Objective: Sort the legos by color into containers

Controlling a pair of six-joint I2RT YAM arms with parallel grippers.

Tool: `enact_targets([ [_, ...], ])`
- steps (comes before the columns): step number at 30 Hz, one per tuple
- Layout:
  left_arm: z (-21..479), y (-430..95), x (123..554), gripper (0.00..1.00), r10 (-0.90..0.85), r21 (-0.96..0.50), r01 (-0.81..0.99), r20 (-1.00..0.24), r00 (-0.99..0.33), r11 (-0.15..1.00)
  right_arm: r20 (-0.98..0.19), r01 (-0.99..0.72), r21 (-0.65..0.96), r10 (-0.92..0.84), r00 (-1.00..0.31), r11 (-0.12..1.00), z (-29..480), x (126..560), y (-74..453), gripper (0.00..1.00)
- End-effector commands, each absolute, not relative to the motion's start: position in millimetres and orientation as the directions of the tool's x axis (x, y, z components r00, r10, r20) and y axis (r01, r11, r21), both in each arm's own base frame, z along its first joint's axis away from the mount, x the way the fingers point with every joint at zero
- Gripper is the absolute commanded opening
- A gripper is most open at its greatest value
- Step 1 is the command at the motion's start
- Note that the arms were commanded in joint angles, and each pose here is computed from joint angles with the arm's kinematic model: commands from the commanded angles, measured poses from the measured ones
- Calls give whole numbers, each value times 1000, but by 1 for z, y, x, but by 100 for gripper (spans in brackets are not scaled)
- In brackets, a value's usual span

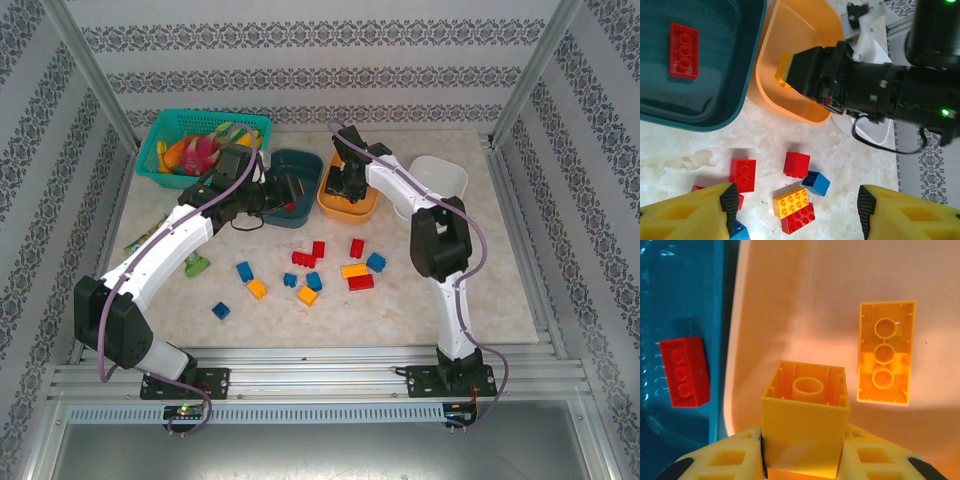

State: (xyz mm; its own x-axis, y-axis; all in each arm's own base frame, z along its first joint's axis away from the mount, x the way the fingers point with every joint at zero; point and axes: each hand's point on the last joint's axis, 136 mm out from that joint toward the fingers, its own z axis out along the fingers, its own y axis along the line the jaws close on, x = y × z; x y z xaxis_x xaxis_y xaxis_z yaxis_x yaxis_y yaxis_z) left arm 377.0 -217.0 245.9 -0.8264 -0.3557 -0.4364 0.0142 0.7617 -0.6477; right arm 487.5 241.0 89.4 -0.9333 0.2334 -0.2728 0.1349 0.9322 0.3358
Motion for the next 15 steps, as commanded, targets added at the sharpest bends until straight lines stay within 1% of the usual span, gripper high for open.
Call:
enact_targets([
  [1, 263, -215, 377, 67, -375, -675, 36, -453, -809, 737, -208, 138, 320, 211, -955, 937, 76, 483, 243, 26],
  [4, 262, -214, 375, 67, -375, -675, 35, -452, -809, 737, -189, 158, 321, 226, -956, 934, 68, 483, 242, 28],
  [8, 264, -214, 372, 67, -374, -678, 38, -452, -810, 734, -178, 170, 317, 235, -956, 933, 64, 483, 241, 37],
  [10, 265, -214, 372, 66, -373, -679, 42, -452, -810, 733, -175, 167, 319, 231, -957, 933, 66, 483, 241, 43],
  [12, 268, -214, 370, 67, -373, -681, 46, -455, -808, 731, -191, 158, 315, 225, -955, 936, 77, 483, 240, 51],
  [15, 274, -214, 368, 67, -369, -685, 61, -462, -806, 726, -249, 133, 324, 220, -943, 937, 107, 482, 237, 54],
])
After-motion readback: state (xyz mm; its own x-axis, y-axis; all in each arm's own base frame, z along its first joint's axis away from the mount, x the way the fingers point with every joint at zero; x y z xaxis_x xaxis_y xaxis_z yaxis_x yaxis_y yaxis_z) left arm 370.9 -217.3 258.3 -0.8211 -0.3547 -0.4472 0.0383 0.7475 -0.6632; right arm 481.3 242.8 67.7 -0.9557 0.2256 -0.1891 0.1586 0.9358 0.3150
